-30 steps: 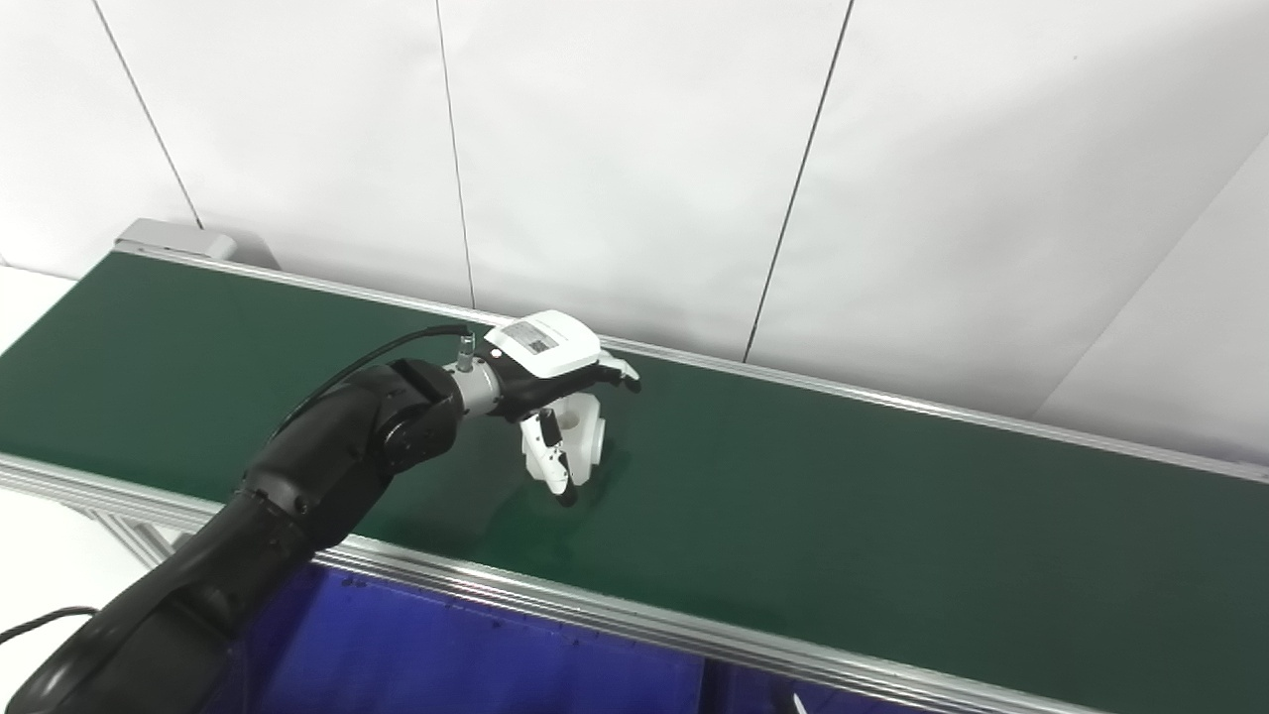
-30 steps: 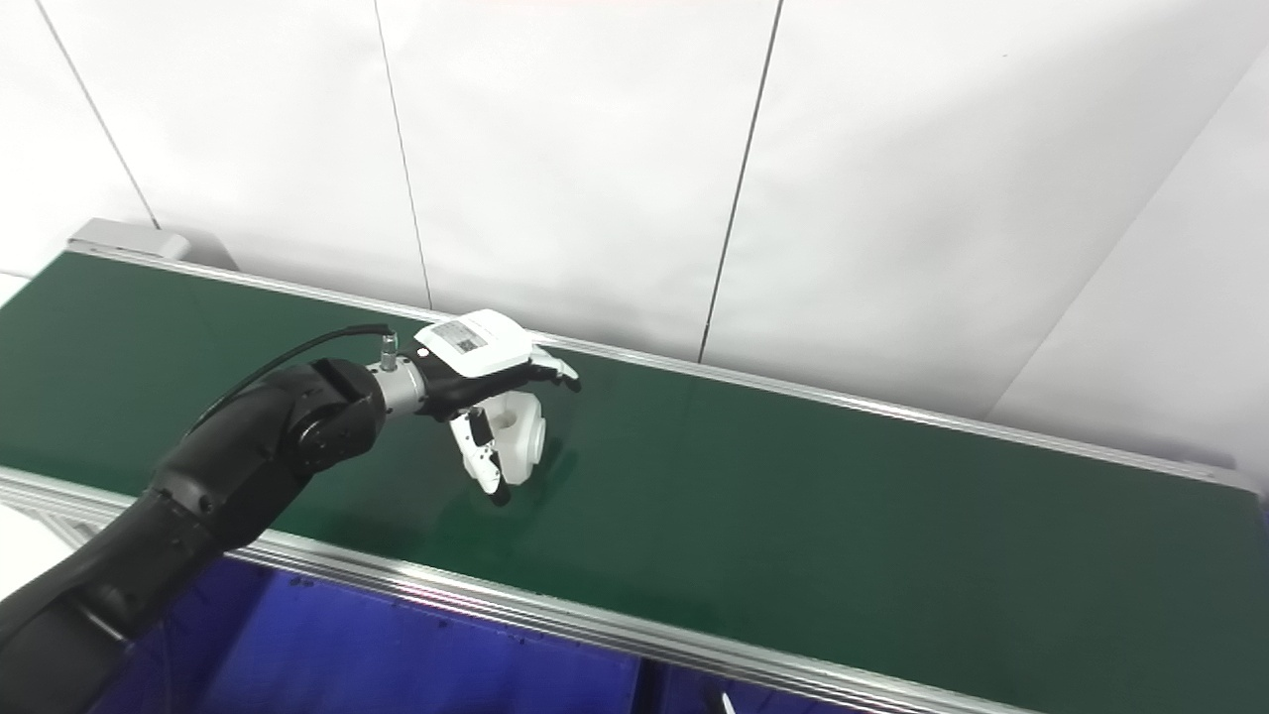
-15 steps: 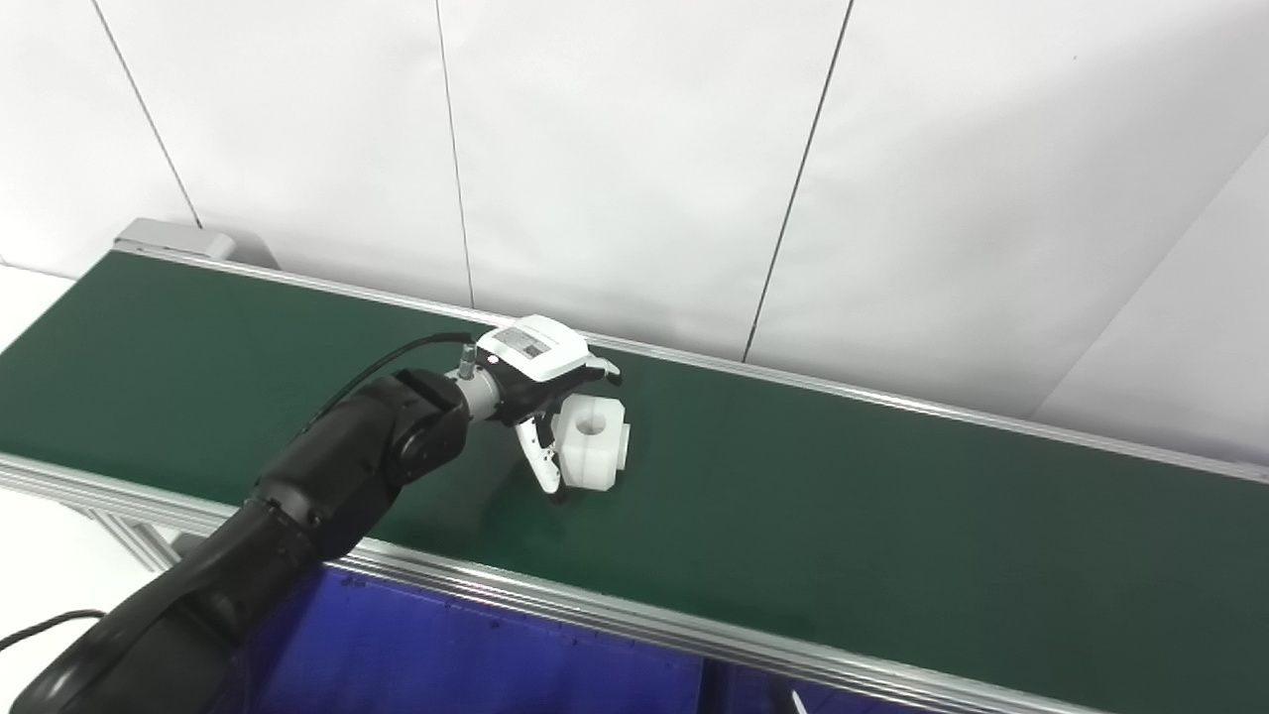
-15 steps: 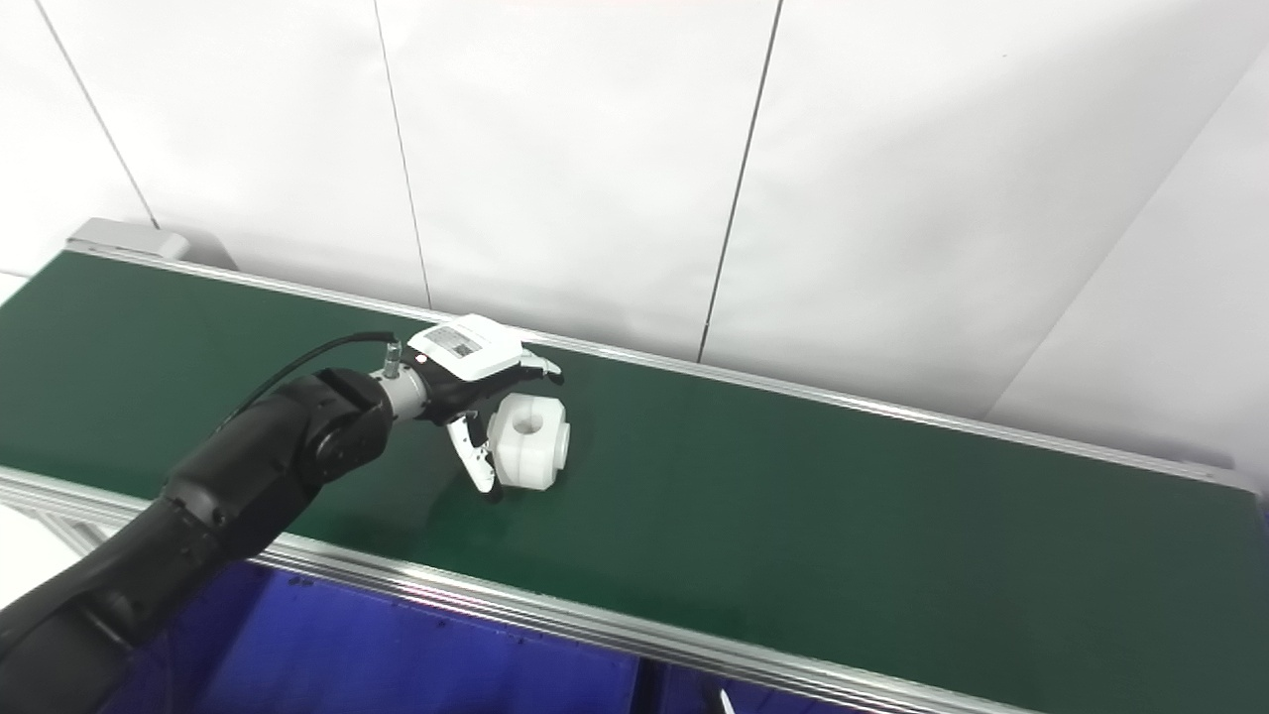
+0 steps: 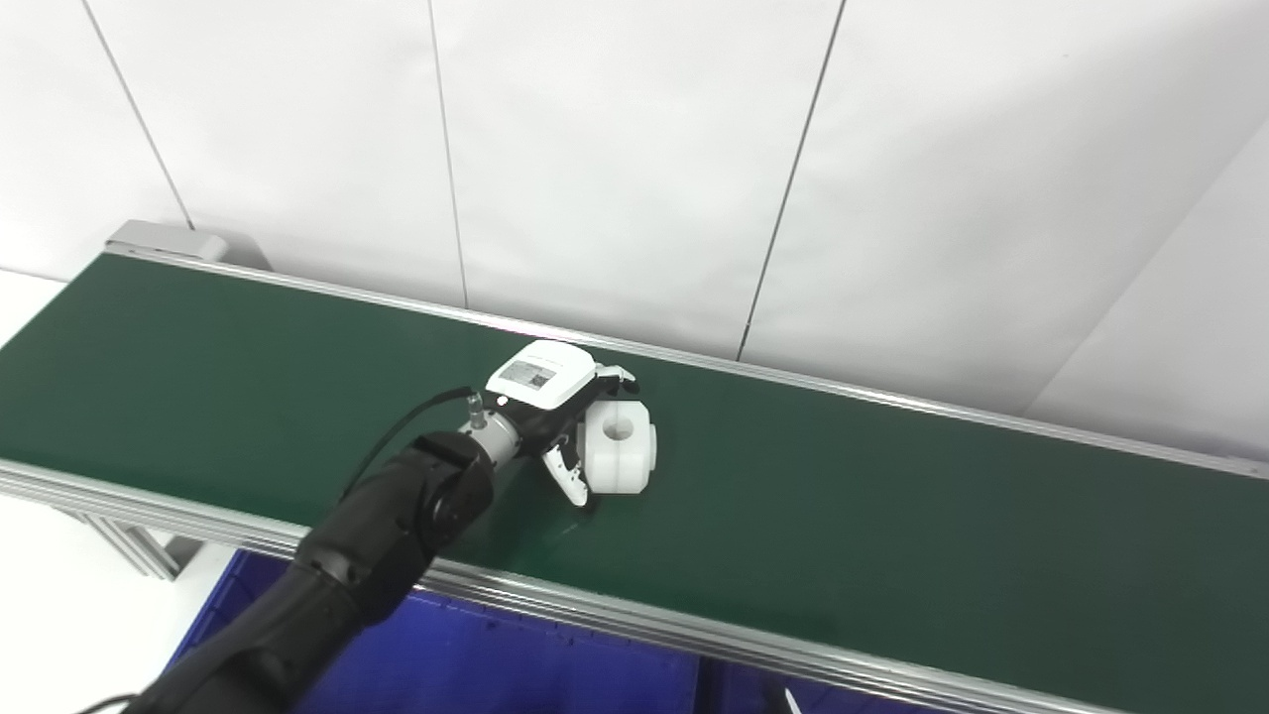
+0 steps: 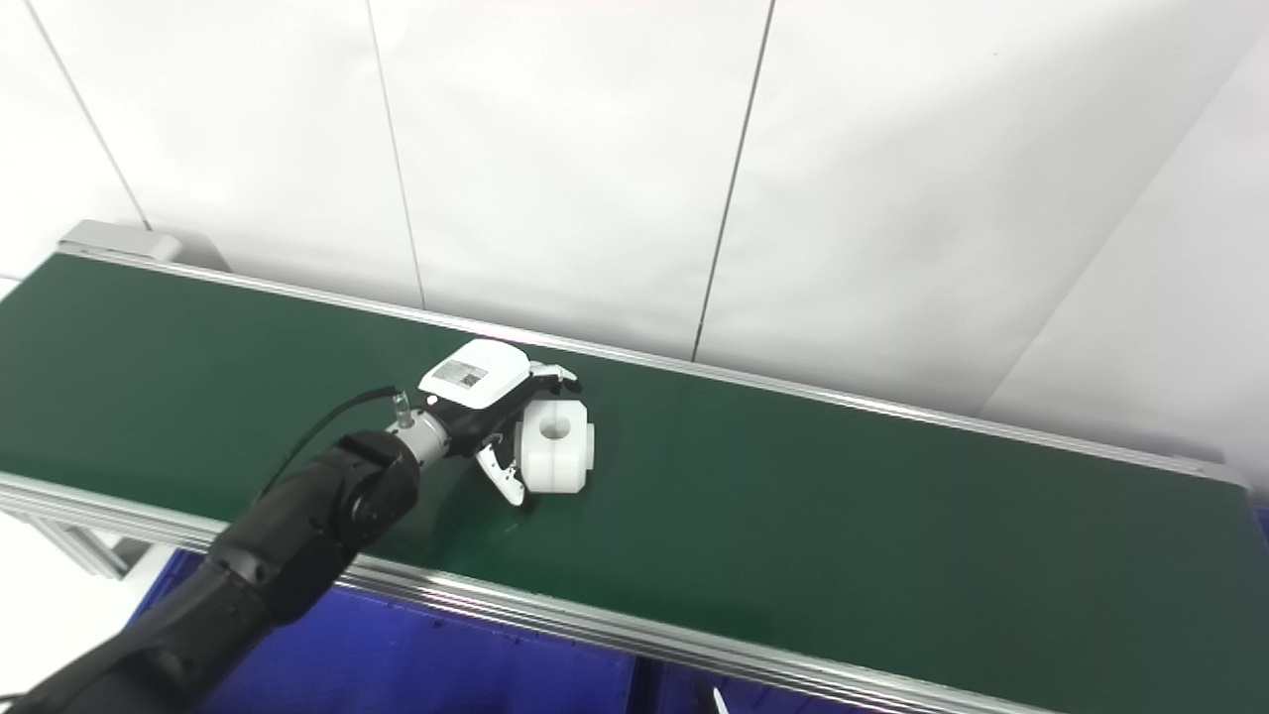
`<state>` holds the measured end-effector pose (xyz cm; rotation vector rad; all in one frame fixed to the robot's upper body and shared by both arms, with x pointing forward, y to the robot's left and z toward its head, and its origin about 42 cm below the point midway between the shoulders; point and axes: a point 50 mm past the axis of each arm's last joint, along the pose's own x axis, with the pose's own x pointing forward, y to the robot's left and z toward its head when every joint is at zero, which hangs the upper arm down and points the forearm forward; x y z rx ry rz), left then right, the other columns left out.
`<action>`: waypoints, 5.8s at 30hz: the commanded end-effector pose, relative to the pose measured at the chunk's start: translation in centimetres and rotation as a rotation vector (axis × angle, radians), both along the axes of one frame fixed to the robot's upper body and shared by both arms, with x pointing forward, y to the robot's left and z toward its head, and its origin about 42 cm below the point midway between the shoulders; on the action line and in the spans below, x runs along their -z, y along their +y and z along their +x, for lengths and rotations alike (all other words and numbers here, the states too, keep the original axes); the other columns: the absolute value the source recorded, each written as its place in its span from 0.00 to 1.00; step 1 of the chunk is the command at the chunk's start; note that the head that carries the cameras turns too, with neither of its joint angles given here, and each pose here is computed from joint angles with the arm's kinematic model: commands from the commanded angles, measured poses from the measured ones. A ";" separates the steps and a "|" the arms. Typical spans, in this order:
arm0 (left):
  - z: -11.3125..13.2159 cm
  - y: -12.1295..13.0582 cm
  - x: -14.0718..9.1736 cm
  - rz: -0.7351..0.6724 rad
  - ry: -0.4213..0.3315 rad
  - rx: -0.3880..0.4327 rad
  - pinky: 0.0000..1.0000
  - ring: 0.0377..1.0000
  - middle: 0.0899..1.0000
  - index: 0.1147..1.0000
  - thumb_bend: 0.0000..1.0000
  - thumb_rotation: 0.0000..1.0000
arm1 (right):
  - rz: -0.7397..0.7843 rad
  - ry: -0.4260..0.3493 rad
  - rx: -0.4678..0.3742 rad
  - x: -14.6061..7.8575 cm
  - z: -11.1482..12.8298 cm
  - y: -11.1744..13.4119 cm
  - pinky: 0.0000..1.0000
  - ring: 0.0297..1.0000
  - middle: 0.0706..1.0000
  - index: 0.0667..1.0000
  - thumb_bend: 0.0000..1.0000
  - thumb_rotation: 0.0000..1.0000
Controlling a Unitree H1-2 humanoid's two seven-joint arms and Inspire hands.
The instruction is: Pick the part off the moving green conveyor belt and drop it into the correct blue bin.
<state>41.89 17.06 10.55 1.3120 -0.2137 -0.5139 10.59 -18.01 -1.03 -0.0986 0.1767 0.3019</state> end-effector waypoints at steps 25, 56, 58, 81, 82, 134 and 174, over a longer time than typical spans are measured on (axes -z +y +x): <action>-0.4 -6.3 -0.9 -0.084 0.198 0.058 0.65 0.80 0.82 0.85 0.93 0.25 | 0.054 -0.061 -0.009 -0.8 0.2 1.1 1.00 0.99 1.00 1.00 0.79 0.95; -6.2 -16.1 5.1 -0.593 0.110 -0.133 0.31 0.36 0.38 0.45 0.52 0.00 | 0.078 -0.076 0.003 -1.4 -0.1 2.2 0.97 0.98 1.00 1.00 0.78 0.91; -6.4 -16.3 5.3 -0.597 0.126 -0.144 0.32 0.37 0.39 0.45 0.52 0.00 | 0.079 -0.078 0.004 -1.5 -0.2 2.2 0.97 0.98 1.00 1.00 0.79 0.91; -6.8 -8.7 -2.5 -0.674 -0.023 -0.091 0.34 0.38 0.40 0.44 0.52 0.00 | 0.122 -0.102 0.018 -2.7 0.1 2.3 0.96 0.96 1.00 1.00 0.79 0.93; -7.1 -8.1 -3.1 -0.673 -0.032 -0.085 0.34 0.39 0.41 0.44 0.52 0.00 | 0.126 -0.103 0.018 -2.9 0.2 2.1 0.96 0.96 1.00 1.00 0.79 0.93; -27.8 9.8 0.2 -0.292 -0.105 -0.596 0.27 0.33 0.39 0.46 0.52 0.00 | 0.141 -0.066 -0.012 -6.3 2.5 -5.2 0.93 0.93 0.98 1.00 0.85 0.88; -28.0 11.4 -1.3 -0.045 -0.055 -0.624 1.00 0.94 0.94 0.91 1.00 0.50 | 0.136 -0.070 -0.022 -6.8 2.3 -5.3 0.92 0.92 0.97 1.00 0.85 0.88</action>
